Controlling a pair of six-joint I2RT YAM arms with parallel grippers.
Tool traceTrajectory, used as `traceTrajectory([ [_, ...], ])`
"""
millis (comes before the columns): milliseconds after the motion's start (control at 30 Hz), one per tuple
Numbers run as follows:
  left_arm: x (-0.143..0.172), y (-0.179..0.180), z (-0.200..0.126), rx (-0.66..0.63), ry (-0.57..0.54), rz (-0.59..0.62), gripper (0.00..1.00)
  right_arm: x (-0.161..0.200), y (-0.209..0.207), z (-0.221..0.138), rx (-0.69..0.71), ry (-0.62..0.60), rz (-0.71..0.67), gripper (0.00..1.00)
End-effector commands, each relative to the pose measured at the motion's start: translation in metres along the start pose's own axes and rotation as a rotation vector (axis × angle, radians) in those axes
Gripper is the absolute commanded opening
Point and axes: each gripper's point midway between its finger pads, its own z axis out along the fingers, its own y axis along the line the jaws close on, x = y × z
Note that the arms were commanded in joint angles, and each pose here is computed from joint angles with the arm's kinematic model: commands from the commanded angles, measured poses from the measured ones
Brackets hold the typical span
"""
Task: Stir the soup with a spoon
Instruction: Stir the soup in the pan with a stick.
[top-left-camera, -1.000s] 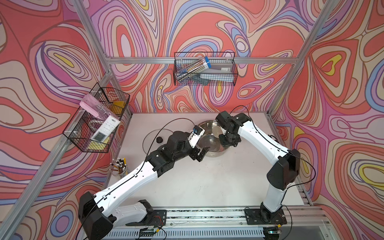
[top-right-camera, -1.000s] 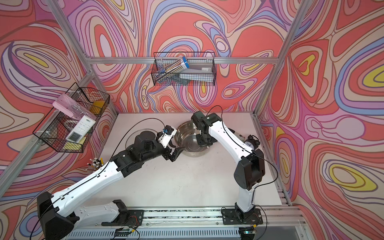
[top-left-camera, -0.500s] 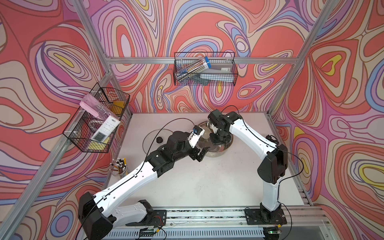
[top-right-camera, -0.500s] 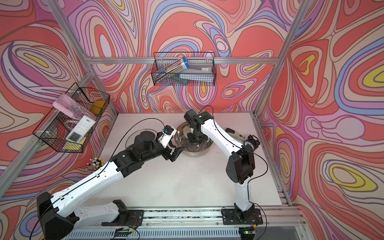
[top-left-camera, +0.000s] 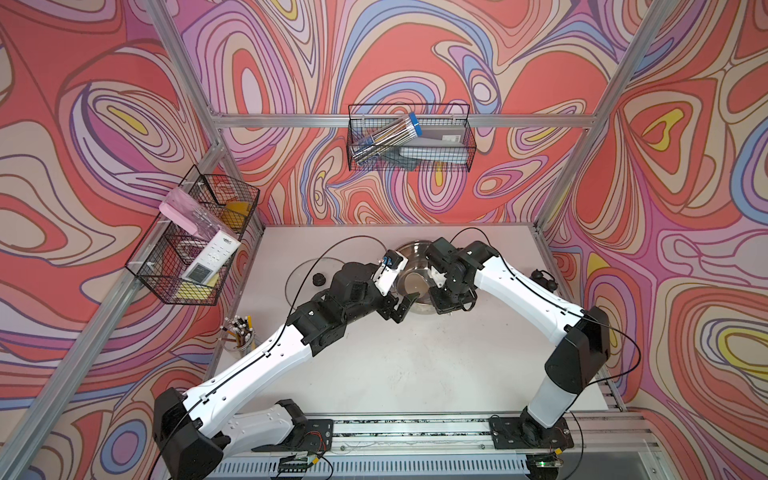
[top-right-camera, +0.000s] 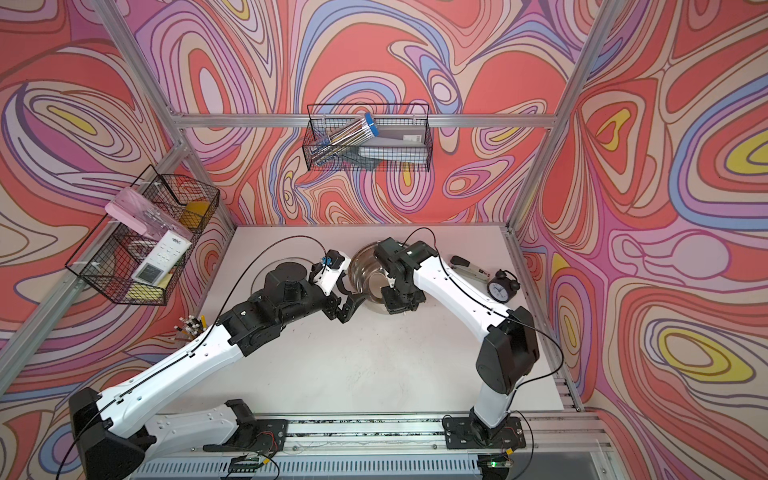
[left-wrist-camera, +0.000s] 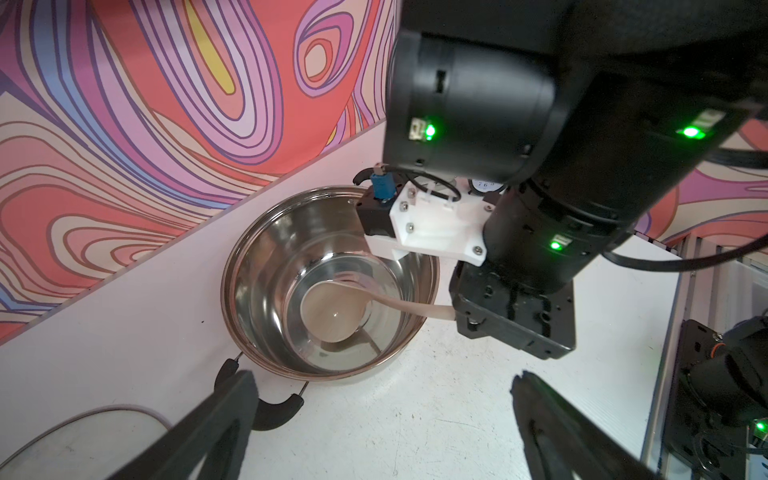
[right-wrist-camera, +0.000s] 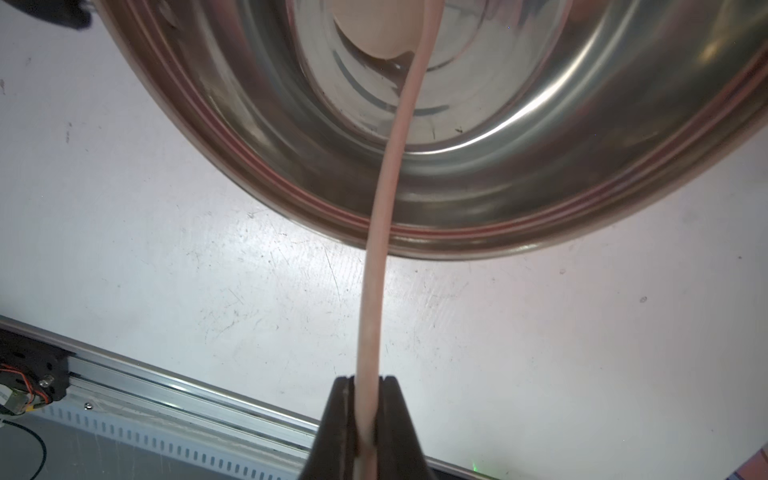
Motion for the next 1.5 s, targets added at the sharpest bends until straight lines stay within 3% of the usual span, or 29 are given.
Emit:
traceTrajectory([
  [0, -0.004, -0.003, -0.003, 0.009, -0.025, -0.011, 0.99, 0.003, -0.021, 0.000, 0.074, -0.022, 0.038, 0.00],
  [367, -0.007, -0.002, 0.004, 0.005, -0.024, 0.006, 0.99, -0.036, -0.053, 0.002, 0.136, -0.040, 0.074, 0.00],
  [733, -0.011, -0.003, 0.012, 0.010, -0.024, 0.011, 0.99, -0.076, -0.014, 0.004, 0.003, -0.061, 0.022, 0.00],
  [1133, -0.011, -0.004, 0.015, 0.019, -0.025, -0.013, 0.99, -0.042, 0.022, 0.001, -0.032, -0.034, -0.049, 0.00],
  [1467, -0.011, -0.004, 0.016, 0.009, -0.025, -0.019, 0.99, -0.003, -0.009, -0.005, 0.075, -0.027, -0.024, 0.00],
])
